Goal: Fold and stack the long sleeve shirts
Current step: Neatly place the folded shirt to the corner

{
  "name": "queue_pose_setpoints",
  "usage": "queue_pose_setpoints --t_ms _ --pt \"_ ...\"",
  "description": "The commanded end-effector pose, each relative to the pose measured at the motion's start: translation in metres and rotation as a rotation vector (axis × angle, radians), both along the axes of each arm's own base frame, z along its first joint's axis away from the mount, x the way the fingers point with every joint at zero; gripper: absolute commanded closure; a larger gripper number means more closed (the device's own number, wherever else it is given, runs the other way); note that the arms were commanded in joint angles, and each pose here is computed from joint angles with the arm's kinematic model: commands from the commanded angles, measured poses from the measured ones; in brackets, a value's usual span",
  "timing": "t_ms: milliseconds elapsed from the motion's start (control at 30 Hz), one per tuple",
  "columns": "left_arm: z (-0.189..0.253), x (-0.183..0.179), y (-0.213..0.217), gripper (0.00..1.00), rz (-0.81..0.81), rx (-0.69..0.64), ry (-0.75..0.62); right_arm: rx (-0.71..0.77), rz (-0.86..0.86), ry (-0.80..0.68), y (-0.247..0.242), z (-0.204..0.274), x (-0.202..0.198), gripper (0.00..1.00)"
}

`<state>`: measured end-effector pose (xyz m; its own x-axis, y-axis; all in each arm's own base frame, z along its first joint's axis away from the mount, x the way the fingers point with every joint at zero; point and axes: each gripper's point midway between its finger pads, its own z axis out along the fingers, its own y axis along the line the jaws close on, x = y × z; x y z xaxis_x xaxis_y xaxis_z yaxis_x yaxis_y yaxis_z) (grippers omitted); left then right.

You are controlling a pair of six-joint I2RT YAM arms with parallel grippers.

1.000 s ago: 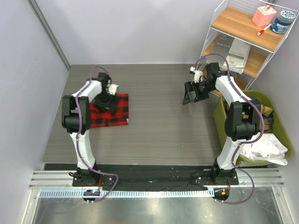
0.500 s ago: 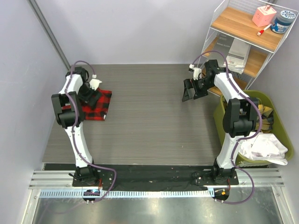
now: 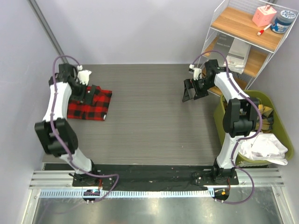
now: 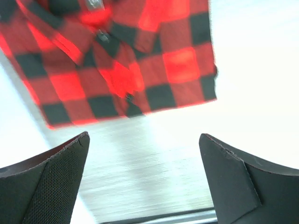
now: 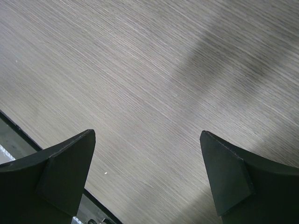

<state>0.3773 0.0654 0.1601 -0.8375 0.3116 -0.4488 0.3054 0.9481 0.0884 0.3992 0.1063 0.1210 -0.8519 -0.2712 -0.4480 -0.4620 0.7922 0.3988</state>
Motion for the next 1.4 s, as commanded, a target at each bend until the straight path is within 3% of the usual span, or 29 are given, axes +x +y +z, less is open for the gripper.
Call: queue_pose_setpoints --t_ms 0,233,400,833,1067,1367 --pt "-0.048 -0.042 -0.013 0.0 0.071 -0.068 0.107 0.032 -0.009 -0.072 0.004 0.027 0.006 0.0" --pt "-0.088 -0.05 0.004 0.0 0.16 0.016 0.118 0.023 -0.016 -0.085 0.003 0.032 0.006 0.0" --pt "-0.121 -0.035 0.02 0.0 0.217 0.08 0.14 0.01 -0.016 -0.084 0.001 0.03 0.003 0.0" --pt "-0.147 0.054 0.032 0.0 0.349 0.019 0.065 -0.01 -0.017 -0.079 -0.002 0.022 0.009 0.0" --pt "-0.137 0.121 0.037 0.0 0.368 -0.036 -0.027 -0.013 -0.022 -0.066 -0.002 0.016 0.016 0.0" --pt "-0.141 0.15 0.044 0.0 0.315 -0.008 -0.041 -0.02 -0.017 -0.068 0.001 0.014 0.021 0.0"
